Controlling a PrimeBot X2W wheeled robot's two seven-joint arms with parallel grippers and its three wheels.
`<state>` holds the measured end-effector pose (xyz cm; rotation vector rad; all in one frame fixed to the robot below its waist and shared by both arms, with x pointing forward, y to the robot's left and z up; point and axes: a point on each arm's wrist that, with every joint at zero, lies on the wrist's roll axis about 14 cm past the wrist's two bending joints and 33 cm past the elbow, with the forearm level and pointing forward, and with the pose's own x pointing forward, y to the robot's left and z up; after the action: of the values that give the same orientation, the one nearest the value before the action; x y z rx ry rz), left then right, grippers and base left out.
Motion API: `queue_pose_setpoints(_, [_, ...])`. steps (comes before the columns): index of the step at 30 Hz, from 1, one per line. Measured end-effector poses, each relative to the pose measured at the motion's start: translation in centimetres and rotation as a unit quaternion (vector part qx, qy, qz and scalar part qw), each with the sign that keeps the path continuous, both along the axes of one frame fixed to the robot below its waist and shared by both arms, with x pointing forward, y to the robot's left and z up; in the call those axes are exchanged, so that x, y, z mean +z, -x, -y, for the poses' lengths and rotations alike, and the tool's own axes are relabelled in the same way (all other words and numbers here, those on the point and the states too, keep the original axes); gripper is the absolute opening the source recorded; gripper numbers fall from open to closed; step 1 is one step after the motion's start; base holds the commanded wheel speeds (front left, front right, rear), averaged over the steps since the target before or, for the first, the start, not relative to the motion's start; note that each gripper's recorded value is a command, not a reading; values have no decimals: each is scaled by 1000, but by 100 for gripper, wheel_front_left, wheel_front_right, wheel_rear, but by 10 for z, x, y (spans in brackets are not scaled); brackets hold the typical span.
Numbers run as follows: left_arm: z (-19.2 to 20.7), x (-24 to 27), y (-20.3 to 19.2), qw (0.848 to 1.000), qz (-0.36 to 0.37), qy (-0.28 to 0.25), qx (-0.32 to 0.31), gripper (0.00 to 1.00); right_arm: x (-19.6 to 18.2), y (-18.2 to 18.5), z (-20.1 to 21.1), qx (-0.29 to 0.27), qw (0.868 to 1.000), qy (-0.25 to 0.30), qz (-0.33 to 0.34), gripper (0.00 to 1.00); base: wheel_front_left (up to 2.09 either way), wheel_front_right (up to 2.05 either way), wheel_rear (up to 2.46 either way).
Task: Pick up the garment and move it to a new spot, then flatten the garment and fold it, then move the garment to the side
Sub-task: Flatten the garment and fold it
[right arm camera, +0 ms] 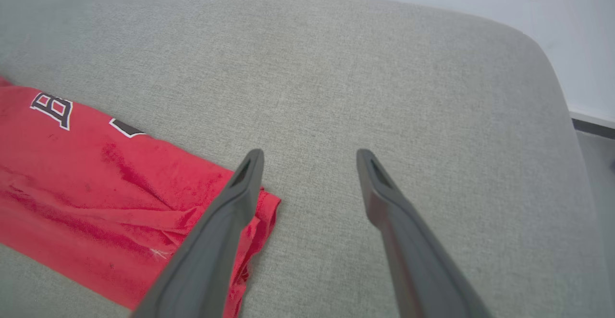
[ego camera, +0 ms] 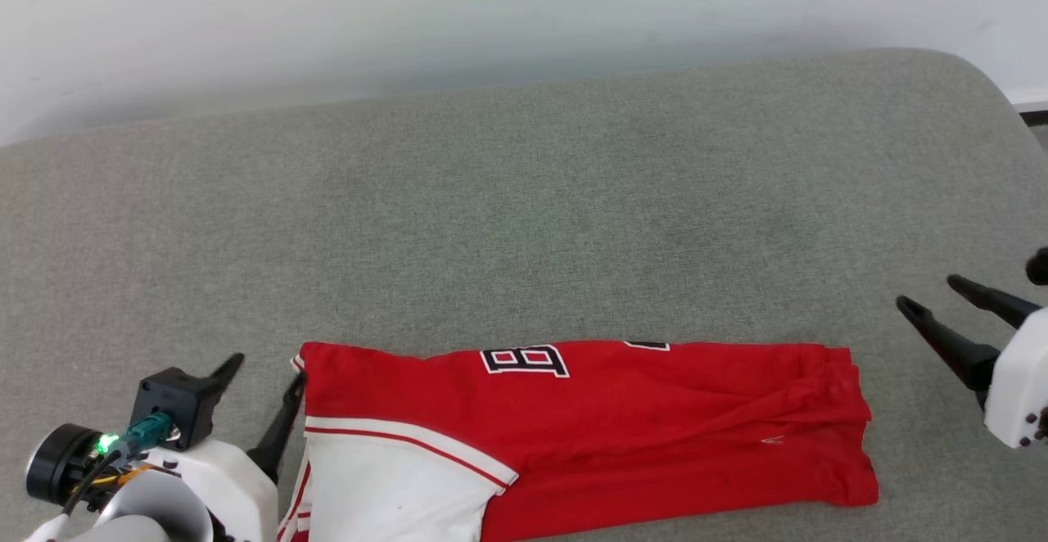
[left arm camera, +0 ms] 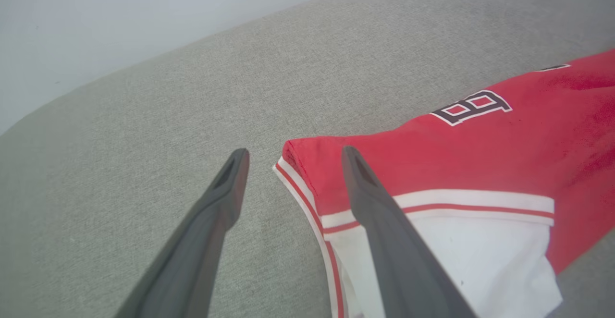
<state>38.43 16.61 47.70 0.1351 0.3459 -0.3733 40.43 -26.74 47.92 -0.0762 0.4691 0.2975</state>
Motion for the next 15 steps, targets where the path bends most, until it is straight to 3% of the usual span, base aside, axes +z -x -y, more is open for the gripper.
queue_pose_setpoints(6, [-16, 8, -17, 995, 61, -5, 76, 100, -25, 9, 18, -59, 997, -39, -42, 100, 0, 0, 0])
queue_pose_setpoints(15, [-32, 28, -21, 974, 154, -8, 164, 100, -77, 30, -10, -90, 979, -124, -133, 100, 0, 0, 0])
